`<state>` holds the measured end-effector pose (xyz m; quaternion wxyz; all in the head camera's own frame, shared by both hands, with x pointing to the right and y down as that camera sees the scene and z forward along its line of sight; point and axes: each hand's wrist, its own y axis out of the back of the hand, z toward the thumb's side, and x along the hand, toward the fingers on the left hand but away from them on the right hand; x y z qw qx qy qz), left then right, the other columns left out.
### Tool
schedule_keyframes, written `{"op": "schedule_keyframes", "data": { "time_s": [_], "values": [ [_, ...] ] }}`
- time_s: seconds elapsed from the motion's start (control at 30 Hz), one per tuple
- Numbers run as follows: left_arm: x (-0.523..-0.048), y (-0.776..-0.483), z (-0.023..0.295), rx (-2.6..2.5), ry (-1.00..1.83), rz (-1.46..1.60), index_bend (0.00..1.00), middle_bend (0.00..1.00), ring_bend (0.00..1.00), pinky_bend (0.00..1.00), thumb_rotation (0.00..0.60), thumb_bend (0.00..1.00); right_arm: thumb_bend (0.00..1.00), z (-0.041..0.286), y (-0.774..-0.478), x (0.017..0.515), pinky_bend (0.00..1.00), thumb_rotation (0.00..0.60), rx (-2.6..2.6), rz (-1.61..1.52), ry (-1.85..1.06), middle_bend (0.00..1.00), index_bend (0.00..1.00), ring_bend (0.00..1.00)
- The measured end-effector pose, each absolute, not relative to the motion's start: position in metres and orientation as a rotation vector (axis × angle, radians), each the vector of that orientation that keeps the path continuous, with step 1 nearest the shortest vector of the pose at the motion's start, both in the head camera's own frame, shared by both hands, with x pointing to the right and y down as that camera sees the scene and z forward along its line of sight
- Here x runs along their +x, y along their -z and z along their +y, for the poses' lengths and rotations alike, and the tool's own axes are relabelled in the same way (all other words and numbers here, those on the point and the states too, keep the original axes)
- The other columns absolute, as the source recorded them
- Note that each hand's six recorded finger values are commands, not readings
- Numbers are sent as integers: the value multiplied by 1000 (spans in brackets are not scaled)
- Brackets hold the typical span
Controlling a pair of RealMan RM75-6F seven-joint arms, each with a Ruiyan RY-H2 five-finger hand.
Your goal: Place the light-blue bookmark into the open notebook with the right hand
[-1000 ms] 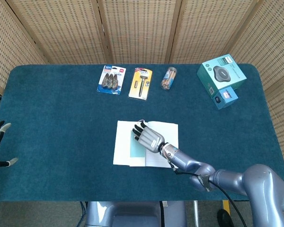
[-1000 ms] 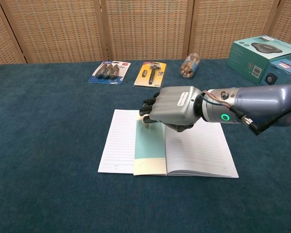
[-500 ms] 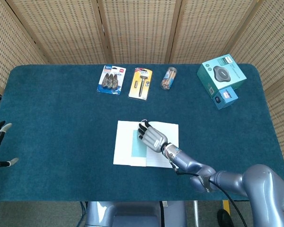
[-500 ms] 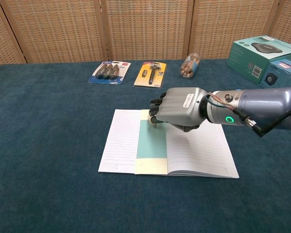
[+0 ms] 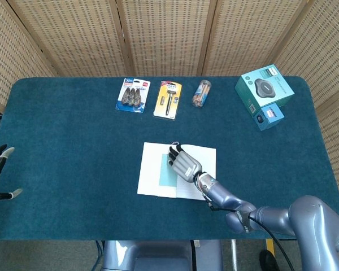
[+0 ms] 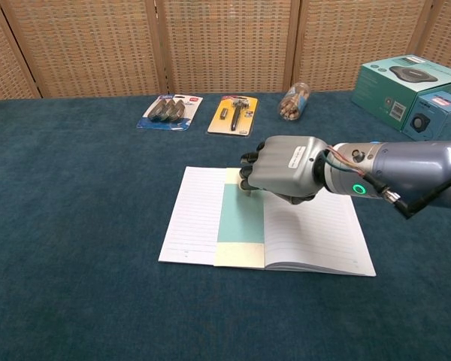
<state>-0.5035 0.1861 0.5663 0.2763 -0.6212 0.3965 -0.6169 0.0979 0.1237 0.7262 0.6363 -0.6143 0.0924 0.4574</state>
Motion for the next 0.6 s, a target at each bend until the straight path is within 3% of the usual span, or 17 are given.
{"op": "schedule_keyframes", "data": {
  "time_s": [0.6],
  "values": [
    [-504,-566,186,-1671,1656,1067,0,0,0,0,600,0,1000,129,-707,93,161,600,-1445,155,-984,152,253,0]
  ]
}}
